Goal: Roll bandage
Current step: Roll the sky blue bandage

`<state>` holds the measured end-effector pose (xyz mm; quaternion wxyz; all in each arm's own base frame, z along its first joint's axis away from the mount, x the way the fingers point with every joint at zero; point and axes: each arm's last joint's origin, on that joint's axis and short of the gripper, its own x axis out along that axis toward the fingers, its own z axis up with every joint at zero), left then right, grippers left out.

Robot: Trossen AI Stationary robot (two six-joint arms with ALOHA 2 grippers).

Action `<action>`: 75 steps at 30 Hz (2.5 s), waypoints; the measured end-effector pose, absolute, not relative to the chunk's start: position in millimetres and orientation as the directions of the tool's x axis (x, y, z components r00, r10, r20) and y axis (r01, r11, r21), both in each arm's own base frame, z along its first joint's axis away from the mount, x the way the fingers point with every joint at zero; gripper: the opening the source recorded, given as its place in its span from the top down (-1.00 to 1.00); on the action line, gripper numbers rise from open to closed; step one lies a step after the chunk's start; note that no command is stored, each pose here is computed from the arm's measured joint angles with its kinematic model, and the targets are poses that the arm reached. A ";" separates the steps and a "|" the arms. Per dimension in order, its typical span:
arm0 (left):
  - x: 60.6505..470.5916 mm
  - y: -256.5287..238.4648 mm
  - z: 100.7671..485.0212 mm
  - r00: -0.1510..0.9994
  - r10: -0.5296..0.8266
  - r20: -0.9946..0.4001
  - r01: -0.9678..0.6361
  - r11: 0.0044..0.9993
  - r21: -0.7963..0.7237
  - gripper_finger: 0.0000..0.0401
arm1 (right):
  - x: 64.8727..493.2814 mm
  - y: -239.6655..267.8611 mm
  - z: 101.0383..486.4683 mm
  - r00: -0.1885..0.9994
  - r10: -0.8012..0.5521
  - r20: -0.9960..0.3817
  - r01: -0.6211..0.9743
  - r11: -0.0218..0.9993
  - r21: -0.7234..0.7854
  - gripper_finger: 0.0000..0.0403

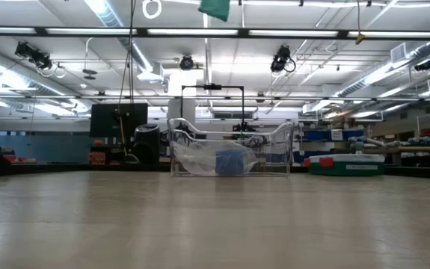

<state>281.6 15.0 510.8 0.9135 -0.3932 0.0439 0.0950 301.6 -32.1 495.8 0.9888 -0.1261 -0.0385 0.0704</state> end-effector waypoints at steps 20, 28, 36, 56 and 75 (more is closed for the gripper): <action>252.2 16.7 538.2 0.999 0.049 0.014 -0.026 0.722 -0.691 0.34 | 265.9 -31.3 513.5 0.993 0.090 0.082 -0.071 0.975 -0.211 1.00; 286.3 7.4 518.5 0.998 0.015 -0.060 -0.052 0.721 -0.691 0.34 | 267.0 -33.7 517.3 0.990 0.056 0.128 -0.026 0.974 -0.224 1.00; 290.1 5.5 516.6 0.998 0.024 -0.066 -0.062 0.737 -0.673 0.34 | 266.9 -33.7 518.7 0.988 0.056 0.143 -0.023 0.974 -0.226 1.00; 308.9 -1.8 509.5 0.998 0.023 -0.054 -0.053 0.761 -0.647 0.98 | 264.5 -43.7 520.8 0.987 0.004 0.162 0.020 0.990 -0.143 1.00; 310.0 4.8 494.5 0.980 0.032 -0.196 -0.149 0.771 -0.619 0.99 | 263.1 -57.0 516.5 0.981 0.154 0.121 -0.167 0.980 0.104 1.00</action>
